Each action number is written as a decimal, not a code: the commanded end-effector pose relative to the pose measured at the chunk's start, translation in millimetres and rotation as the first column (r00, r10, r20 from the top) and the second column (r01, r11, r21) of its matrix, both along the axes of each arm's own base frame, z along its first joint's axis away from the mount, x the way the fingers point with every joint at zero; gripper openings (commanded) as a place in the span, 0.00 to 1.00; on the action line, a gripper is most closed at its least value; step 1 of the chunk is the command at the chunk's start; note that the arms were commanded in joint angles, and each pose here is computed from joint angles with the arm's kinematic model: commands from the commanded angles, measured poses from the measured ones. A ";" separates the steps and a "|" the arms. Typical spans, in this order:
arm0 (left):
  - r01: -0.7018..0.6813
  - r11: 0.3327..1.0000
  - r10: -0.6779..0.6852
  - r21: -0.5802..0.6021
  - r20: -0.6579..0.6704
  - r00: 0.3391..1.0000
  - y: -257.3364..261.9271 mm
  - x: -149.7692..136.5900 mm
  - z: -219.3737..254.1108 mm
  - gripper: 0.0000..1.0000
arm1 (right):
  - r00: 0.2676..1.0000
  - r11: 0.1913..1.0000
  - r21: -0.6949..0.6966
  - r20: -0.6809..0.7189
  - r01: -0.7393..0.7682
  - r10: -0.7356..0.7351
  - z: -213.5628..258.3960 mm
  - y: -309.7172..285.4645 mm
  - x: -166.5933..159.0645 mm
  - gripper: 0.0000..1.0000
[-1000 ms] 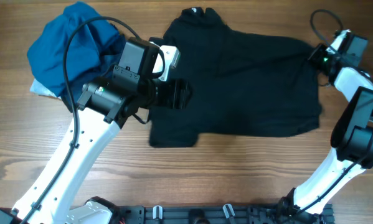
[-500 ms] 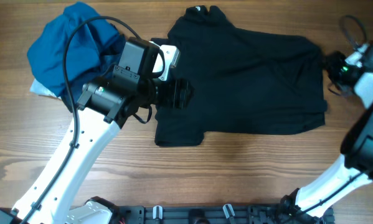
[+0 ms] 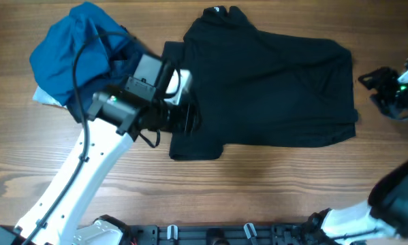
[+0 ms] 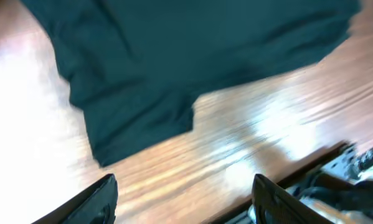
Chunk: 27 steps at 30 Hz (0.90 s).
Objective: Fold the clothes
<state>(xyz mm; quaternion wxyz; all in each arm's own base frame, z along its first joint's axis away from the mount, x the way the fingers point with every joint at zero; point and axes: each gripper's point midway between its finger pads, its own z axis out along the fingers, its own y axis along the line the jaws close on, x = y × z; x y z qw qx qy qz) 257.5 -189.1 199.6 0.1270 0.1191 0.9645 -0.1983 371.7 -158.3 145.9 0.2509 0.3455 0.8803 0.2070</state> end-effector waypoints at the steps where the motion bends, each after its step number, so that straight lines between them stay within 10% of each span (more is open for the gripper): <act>1: 0.041 0.993 -0.031 0.112 -0.092 0.995 -0.1 -23.5 -63.0 0.71 | 0.994 1.000 -0.025 0.108 -0.004 0.007 65.3 22.1 -20.6 0.75; 7: 0.099 0.979 -0.077 0.178 -0.129 0.989 -9.6 -24.8 -149.2 0.76 | 0.998 1.000 0.003 -0.066 0.019 -0.019 60.1 44.9 -73.3 0.76; 20: 0.235 0.895 -0.179 0.380 -0.176 0.968 -14.6 -31.3 -222.9 0.67 | 0.994 0.999 -0.041 -0.102 -0.030 0.026 51.9 50.1 -76.1 0.75; 25: 0.245 0.893 -0.149 0.379 -0.265 0.953 -10.6 -50.8 -228.7 0.06 | 0.983 0.991 -0.134 -0.175 0.030 -0.054 41.2 28.7 -83.2 0.78; 27: 0.177 0.901 -0.063 0.396 -0.284 0.957 -3.2 -53.0 -225.6 0.04 | 0.973 0.988 -0.152 -0.218 0.038 -0.071 31.1 21.7 -84.7 0.79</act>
